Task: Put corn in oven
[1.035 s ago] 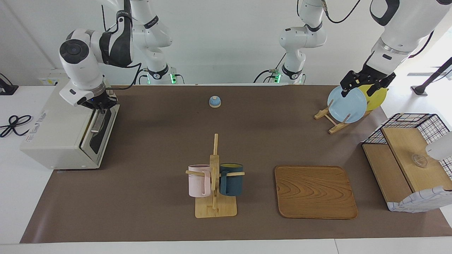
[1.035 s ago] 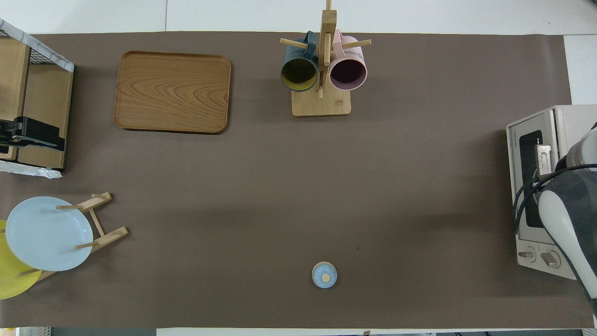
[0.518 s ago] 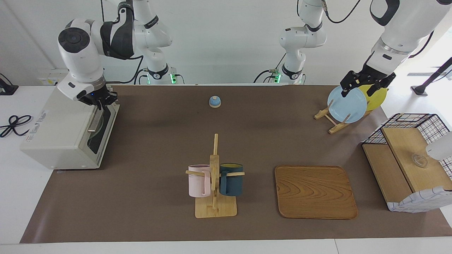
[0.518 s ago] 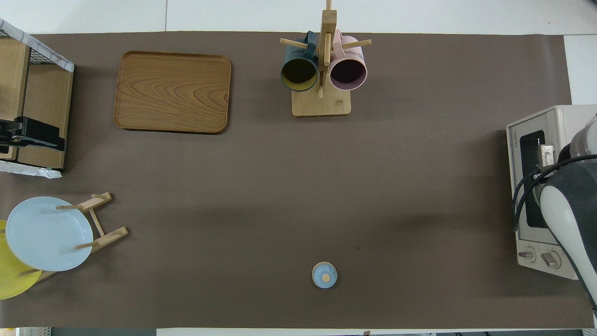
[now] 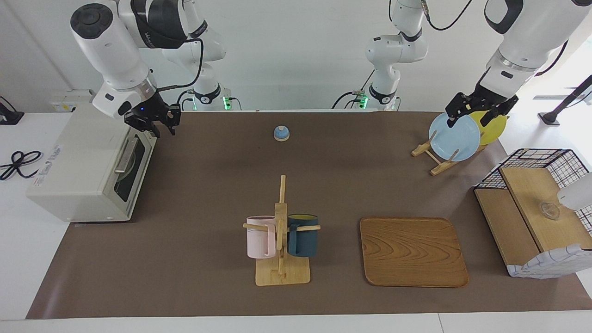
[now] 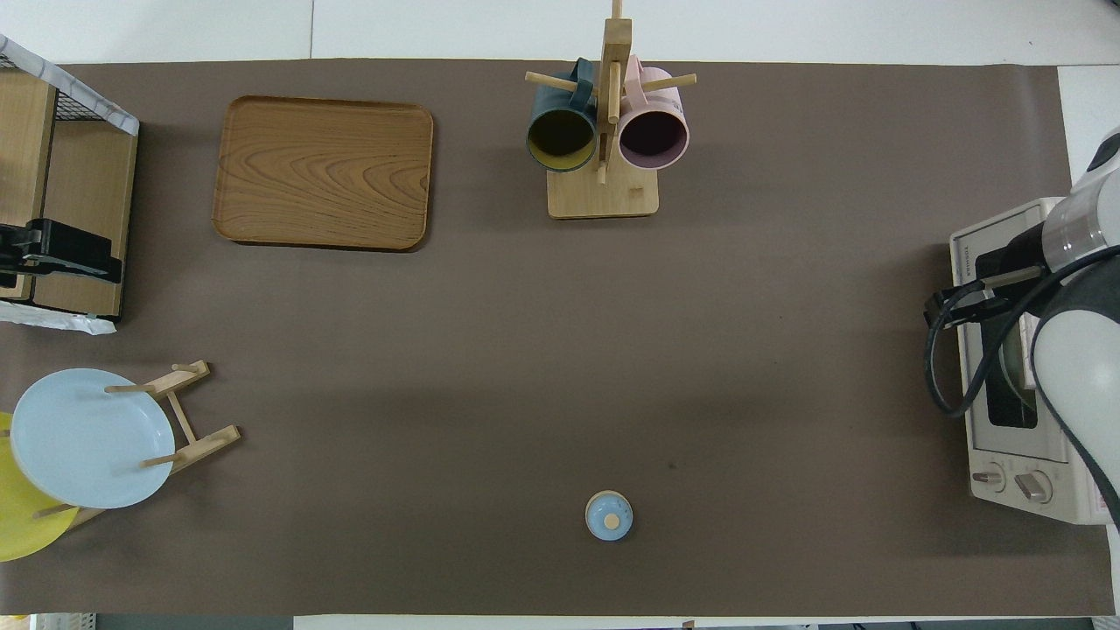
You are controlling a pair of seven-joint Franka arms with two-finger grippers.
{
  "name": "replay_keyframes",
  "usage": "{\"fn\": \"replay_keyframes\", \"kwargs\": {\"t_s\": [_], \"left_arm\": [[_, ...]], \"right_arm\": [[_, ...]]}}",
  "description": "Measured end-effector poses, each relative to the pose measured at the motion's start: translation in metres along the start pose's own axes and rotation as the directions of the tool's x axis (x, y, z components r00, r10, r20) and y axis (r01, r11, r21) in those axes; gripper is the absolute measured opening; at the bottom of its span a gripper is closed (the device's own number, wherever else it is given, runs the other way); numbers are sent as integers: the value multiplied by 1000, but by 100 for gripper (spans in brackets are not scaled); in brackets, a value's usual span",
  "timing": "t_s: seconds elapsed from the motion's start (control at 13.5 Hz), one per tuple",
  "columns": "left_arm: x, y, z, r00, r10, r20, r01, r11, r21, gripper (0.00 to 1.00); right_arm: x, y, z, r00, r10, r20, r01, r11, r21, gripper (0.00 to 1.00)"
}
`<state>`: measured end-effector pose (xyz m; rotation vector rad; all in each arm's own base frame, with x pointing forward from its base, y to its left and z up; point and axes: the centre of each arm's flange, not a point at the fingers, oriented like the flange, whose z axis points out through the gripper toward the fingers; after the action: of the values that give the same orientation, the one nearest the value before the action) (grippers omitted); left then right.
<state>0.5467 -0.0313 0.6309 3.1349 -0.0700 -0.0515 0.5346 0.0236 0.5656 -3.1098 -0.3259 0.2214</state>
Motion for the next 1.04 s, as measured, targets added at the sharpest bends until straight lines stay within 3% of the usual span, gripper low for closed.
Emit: {"fn": "replay_keyframes", "kwargs": {"t_s": [0.37, 0.81, 1.04], "left_arm": [[0, 0, 0, 1000, 0, 0, 0, 1000, 0, 100], [0, 0, 0, 1000, 0, 0, 0, 1000, 0, 100], [0, 0, 0, 1000, 0, 0, 0, 1000, 0, 100]], "right_arm": [[-2, -4, -8, 1000, 17, 15, -17, 1000, 2, 100], [7, -7, -21, 996, 92, 9, -92, 996, -1, 100], [15, -9, -19, 994, 101, 35, -101, 995, -2, 100]]}}
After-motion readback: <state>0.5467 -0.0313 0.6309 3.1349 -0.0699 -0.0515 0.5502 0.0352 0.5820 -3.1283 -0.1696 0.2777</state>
